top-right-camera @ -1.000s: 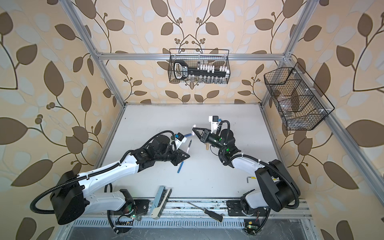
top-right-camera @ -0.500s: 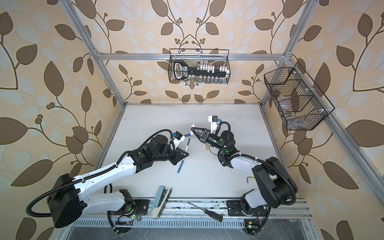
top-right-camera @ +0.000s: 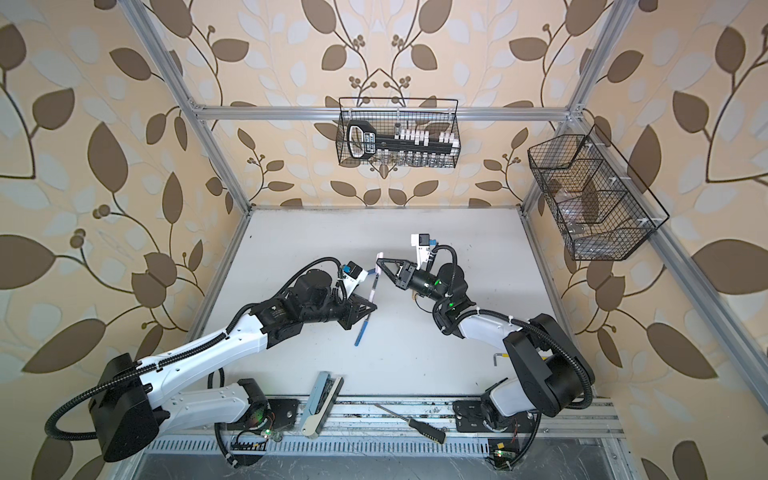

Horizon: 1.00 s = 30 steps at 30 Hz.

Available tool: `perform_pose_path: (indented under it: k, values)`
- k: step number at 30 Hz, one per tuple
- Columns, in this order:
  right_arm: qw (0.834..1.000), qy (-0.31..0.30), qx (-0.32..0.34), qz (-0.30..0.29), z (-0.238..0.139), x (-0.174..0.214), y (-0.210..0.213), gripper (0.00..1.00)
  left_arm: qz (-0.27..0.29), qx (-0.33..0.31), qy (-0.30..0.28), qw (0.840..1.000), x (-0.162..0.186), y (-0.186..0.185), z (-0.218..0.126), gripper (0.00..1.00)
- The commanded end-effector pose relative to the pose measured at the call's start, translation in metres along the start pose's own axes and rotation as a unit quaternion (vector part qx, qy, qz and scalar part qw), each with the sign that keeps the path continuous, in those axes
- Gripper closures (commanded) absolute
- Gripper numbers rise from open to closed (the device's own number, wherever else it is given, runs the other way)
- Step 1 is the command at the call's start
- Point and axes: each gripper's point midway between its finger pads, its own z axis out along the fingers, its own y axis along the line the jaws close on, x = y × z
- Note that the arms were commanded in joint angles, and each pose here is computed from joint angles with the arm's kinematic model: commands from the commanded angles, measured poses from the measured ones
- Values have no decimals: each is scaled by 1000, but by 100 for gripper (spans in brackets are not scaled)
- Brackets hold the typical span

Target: Insert the pens into the pen caps

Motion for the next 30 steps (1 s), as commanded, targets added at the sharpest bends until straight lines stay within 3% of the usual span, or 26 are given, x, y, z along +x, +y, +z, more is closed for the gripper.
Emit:
perform_pose_path:
  k: [1, 14, 30]
  values:
    - [1000, 0, -17, -8, -3, 4, 10, 83, 17, -1, -19, 1000, -6, -3, -6, 92]
    - [998, -29, -40, -25, -5, -17, 32, 83, 12, -5, -14, 1000, 0, 1, -4, 92]
    - [998, -13, -1, -55, -10, -1, 27, 82, 19, 3, -25, 1000, -9, -4, -3, 92]
